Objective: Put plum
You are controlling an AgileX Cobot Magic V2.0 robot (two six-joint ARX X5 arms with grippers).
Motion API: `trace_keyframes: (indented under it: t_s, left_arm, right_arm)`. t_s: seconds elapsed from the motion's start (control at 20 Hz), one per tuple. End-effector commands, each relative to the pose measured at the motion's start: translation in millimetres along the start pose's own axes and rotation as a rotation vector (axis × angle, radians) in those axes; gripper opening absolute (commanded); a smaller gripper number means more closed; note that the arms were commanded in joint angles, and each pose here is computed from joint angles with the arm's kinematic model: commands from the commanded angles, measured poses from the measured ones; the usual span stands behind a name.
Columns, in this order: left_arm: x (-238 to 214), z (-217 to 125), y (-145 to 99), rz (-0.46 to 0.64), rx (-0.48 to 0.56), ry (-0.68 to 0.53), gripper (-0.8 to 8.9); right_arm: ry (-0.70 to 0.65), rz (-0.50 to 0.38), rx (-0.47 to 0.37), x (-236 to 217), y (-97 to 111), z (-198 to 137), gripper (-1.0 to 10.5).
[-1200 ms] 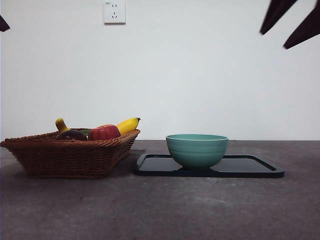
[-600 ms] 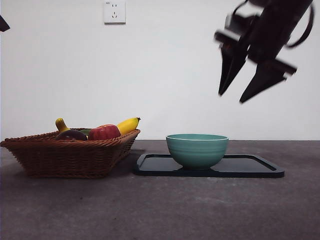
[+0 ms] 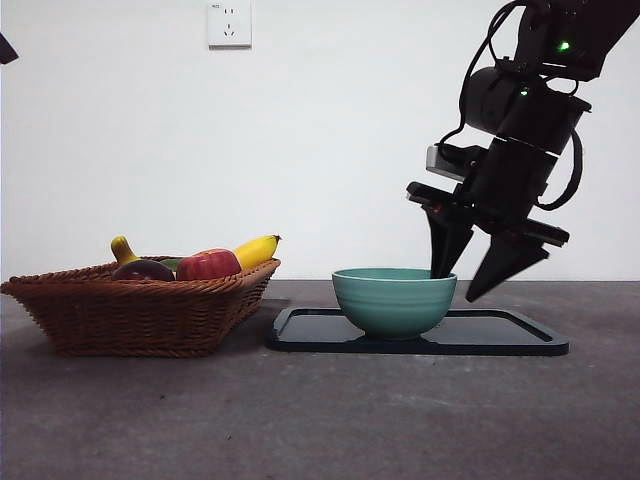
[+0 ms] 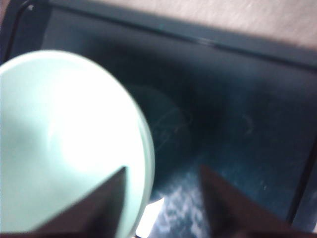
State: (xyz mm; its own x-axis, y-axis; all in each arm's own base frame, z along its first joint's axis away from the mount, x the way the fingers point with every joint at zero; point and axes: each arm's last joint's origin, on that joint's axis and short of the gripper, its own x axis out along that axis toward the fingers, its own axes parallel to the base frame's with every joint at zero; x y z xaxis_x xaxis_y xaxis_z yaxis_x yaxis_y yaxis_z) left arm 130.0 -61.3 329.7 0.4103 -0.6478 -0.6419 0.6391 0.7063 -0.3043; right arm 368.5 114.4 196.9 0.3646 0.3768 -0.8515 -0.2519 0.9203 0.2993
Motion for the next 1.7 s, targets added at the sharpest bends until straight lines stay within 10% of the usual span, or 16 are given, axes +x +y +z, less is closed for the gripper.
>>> trace_keyframes:
  t_s: [0.05, 0.65, 1.05, 1.7]
  left_arm:
    - [-0.8, 2.6, -1.2, -0.009, 0.018, -0.005, 4.32]
    - [-0.8, 1.5, -1.3, -0.009, 0.012, 0.005, 4.32]
    - [-0.8, 1.6, -1.2, -0.009, 0.013, 0.004, 4.32]
    - [-0.8, 1.6, -1.3, -0.009, 0.013, 0.004, 4.32]
  right_arm:
    - [-0.021, 0.003, -0.021, 2.8, 2.1, 6.0, 0.3]
    - [-0.198, 0.031, -0.055, -83.4, 26.3, 11.3, 0.1]
    - [-0.231, 0.072, -0.171, -184.4, 64.5, -43.4, 0.1]
    - [-0.064, 0.109, -0.221, -95.9, 73.2, -127.3, 0.1]
